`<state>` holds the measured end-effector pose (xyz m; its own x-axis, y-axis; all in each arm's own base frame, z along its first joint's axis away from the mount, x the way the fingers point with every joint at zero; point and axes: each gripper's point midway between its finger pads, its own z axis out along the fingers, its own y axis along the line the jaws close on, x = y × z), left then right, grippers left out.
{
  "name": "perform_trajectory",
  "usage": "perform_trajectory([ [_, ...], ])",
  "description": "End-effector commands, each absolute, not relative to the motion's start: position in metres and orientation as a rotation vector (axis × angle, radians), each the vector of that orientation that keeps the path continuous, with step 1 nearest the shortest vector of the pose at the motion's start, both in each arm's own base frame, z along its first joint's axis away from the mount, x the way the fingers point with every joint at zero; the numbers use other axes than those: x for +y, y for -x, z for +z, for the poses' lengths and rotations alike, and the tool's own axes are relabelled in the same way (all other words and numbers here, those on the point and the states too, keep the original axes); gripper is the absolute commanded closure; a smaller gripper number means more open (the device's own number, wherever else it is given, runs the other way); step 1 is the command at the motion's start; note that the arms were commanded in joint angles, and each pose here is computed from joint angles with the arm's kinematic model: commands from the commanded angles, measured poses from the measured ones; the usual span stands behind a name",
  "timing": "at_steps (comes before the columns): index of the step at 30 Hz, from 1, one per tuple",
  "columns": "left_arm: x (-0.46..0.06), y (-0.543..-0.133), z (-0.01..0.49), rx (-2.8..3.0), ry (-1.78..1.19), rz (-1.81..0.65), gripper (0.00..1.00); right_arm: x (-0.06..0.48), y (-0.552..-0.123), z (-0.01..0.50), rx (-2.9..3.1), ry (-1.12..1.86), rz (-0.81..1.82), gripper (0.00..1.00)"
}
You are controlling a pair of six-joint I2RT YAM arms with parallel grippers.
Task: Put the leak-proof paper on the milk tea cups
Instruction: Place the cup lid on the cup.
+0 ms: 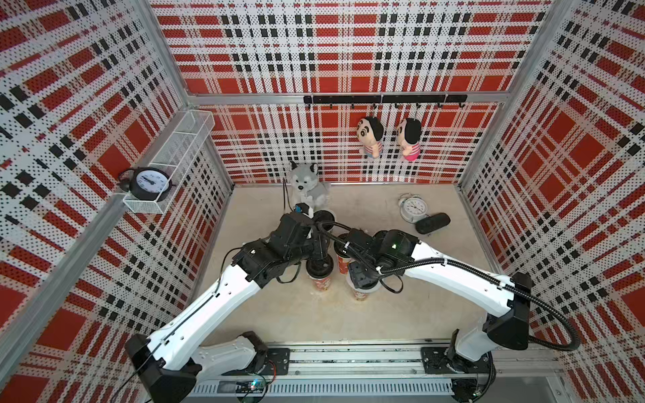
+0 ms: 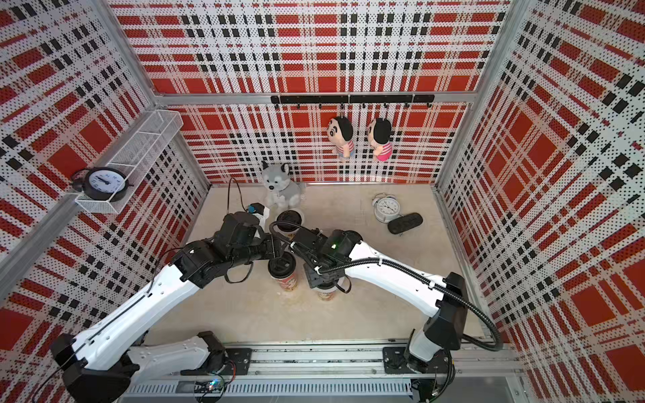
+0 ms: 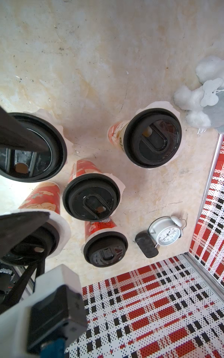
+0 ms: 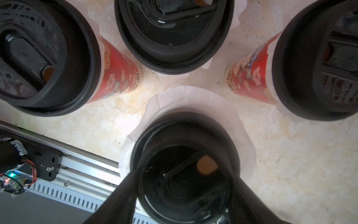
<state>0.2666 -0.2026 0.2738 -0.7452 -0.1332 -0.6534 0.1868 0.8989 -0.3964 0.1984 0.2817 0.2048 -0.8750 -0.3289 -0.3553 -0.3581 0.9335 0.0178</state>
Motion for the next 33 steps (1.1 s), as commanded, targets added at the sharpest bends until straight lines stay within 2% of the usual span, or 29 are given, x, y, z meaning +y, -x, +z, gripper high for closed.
perform_trajectory([
  [1,-0.1984,-0.267,0.2749,2.331,-0.043,-0.567,0.47,0.2807,-0.1979,0.2044,2.733,0.489,0.103,0.3],
  [8,-0.198,-0.2662,0.2758,2.33,-0.044,-0.567,0.47,0.2797,-0.1973,0.2018,2.739,0.484,0.099,0.29],
  [19,-0.1976,-0.2662,0.276,2.33,-0.044,-0.566,0.47,0.2795,-0.1987,0.2047,2.729,0.469,0.101,0.18],
  [33,-0.1979,-0.2656,0.2762,2.331,-0.045,-0.569,0.47,0.2781,-0.2013,0.2109,2.709,0.448,0.105,0.12],
])
